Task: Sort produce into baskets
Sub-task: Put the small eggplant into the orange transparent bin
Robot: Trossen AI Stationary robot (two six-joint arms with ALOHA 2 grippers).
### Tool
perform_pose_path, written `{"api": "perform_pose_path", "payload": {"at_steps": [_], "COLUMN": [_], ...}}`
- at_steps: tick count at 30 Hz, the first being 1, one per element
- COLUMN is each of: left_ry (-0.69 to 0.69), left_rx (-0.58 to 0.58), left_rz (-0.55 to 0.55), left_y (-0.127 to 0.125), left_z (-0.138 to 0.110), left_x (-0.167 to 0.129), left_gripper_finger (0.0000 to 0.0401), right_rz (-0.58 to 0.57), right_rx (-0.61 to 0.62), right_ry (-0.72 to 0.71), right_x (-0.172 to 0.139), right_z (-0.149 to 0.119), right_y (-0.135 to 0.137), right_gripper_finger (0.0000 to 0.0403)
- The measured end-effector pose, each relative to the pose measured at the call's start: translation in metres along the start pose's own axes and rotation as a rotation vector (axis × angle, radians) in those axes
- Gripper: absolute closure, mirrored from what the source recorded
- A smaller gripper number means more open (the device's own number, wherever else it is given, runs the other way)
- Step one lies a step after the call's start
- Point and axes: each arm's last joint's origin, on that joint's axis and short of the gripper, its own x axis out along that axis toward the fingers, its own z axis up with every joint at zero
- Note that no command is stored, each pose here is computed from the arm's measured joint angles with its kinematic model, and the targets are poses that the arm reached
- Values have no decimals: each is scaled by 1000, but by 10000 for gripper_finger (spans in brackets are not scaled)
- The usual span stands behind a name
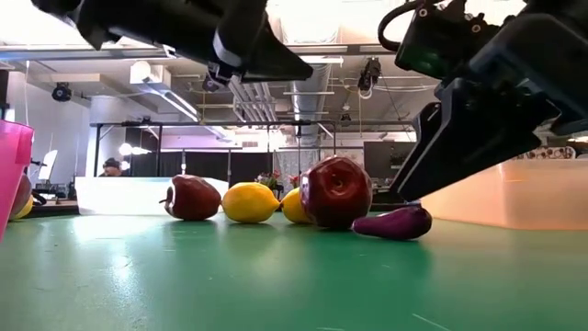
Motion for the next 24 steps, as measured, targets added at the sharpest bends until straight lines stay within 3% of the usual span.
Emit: {"api": "perform_pose_path", "payload": {"at_steps": [6, 12, 20, 24], "left_ry": [-154, -171, -159, -153], "left_rx": [-112, -121, -92, -72], "left_rz": [-57, -78, -37, 9], "left_y": [8, 13, 15, 15], "left_z": [-8, -20, -22, -22], "left_x": [-12, -19, -19, -20], "left_gripper_finger": [342, 342, 342, 342], "right_rz": [-33, -65, -48, -18], "right_rx": [38, 75, 65, 153], "right_ry": [51, 67, 66, 22], "right_x": [17, 31, 23, -1], "right_z": [-14, -22, -16, 8], "right_y": [1, 0, -2, -5], "right_gripper_finger": [172, 186, 281, 331]}}
